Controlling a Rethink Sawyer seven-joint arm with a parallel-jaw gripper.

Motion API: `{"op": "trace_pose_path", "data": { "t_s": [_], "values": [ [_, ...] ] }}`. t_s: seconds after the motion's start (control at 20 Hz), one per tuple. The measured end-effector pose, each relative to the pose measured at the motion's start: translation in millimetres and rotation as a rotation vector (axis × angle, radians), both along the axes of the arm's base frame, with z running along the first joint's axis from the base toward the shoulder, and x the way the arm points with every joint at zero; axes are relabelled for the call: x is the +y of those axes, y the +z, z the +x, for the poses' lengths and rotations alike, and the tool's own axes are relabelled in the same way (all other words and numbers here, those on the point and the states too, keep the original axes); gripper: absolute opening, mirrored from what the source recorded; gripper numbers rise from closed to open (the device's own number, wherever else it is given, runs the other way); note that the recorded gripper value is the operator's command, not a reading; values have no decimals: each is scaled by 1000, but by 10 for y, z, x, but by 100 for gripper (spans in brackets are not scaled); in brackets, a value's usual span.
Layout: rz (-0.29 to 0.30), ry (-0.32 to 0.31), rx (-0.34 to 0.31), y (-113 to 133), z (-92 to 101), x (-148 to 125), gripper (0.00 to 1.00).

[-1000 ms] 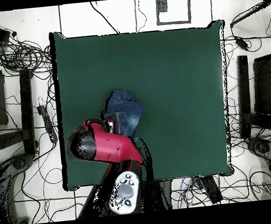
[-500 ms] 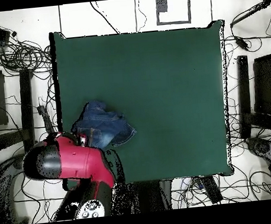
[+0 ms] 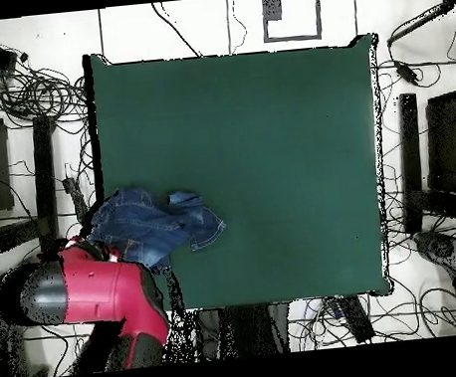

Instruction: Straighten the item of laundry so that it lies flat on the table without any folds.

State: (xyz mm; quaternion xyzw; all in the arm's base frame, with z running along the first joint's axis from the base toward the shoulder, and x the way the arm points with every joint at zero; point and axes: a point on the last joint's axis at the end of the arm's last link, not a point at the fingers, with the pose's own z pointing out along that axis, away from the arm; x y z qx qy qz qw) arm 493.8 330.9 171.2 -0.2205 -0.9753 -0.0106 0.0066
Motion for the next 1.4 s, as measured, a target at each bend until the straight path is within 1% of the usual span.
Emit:
{"op": "trace_pose_path", "data": {
  "t_s": [0.15, 0.25, 0.4, 0.5, 0.55, 0.6, 0.75, 0.85, 0.95, 1.15, 1.25, 1.3, 1.4],
  "values": [
    [2, -42, 22, 126, -79, 157, 0],
    [4, -87, 40, 274, -164, 359, 0],
    [6, -141, 64, 439, -240, 611, 0],
    [6, -167, 75, 512, -266, 716, 0],
    [9, -203, 91, 614, -289, 860, 0],
    [10, -215, 95, 645, -293, 902, 0],
    [13, -251, 106, 742, -293, 1027, 0],
    [16, -294, 112, 874, -281, 1172, 0],
    [18, -317, 112, 958, -272, 1250, 0],
    [20, -370, 116, 1219, -183, 1361, 0],
    [18, -381, 119, 1315, -150, 1383, 0],
    [10, -384, 123, 1458, -109, 1418, 0],
    [3, -384, 124, 1547, -88, 1434, 0]
  ]
}}
